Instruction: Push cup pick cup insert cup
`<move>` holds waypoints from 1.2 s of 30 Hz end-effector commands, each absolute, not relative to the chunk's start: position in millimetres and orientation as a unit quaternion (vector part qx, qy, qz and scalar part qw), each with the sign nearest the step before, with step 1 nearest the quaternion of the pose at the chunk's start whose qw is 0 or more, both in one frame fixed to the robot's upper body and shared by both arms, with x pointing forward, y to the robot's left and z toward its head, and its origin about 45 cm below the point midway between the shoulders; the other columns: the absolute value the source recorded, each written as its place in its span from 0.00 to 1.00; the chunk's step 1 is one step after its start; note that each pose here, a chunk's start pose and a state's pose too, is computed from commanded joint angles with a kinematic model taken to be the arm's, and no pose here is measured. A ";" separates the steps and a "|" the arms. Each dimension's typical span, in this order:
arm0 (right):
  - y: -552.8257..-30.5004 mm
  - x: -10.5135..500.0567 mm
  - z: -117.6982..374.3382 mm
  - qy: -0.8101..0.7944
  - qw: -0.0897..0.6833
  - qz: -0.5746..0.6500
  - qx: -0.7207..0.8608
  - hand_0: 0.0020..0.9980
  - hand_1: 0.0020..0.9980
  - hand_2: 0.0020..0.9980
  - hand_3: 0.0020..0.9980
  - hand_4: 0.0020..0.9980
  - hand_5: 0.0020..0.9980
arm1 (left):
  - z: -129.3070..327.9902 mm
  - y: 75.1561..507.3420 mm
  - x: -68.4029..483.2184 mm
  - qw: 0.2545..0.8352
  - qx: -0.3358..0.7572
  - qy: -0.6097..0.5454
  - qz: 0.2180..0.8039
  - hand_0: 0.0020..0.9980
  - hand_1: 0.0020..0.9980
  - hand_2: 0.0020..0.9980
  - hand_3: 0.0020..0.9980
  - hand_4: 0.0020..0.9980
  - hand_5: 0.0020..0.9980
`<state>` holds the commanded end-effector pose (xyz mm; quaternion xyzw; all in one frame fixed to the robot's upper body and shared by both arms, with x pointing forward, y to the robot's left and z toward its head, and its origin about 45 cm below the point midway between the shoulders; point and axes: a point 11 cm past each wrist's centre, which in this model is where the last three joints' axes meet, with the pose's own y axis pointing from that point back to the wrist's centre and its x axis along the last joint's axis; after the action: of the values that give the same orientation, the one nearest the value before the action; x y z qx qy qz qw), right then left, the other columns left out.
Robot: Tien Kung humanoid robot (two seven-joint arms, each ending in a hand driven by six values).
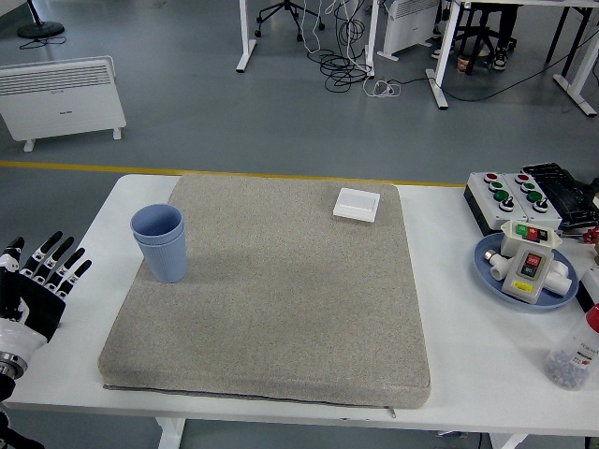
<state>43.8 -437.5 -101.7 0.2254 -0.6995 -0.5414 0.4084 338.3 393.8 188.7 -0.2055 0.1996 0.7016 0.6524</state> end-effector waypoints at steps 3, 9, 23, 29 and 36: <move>-437.6 44.6 -101.5 -0.699 0.408 -0.541 0.226 0.68 0.59 0.58 0.58 0.10 0.54 | 185.1 392.6 337.5 0.654 -0.201 0.204 0.701 0.84 0.85 0.91 0.83 0.64 1.00; -437.9 46.0 -101.2 -0.700 0.409 -0.540 0.227 0.68 0.58 0.58 0.58 0.10 0.54 | 181.4 394.0 336.7 0.649 -0.197 0.208 0.705 0.85 0.86 0.93 0.86 0.63 1.00; -437.6 50.1 -100.9 -0.701 0.407 -0.539 0.230 0.68 0.58 0.58 0.57 0.09 0.54 | 181.5 394.9 339.1 0.645 -0.197 0.205 0.709 0.87 0.87 0.94 0.87 0.63 1.00; -438.1 51.4 -100.5 -0.702 0.406 -0.538 0.231 0.67 0.58 0.58 0.58 0.09 0.54 | 179.9 396.6 336.6 0.643 -0.195 0.205 0.712 0.87 0.87 0.94 0.87 0.63 1.00; -439.5 51.2 -100.0 -0.702 0.408 -0.537 0.231 0.67 0.58 0.58 0.57 0.09 0.55 | 177.1 398.7 334.7 0.637 -0.191 0.205 0.718 0.87 0.87 0.94 0.86 0.62 1.00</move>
<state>51.2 -439.5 -100.0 0.2312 -0.7015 -0.5370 0.4075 334.7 398.7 177.1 -0.1914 0.2053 0.7179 0.6371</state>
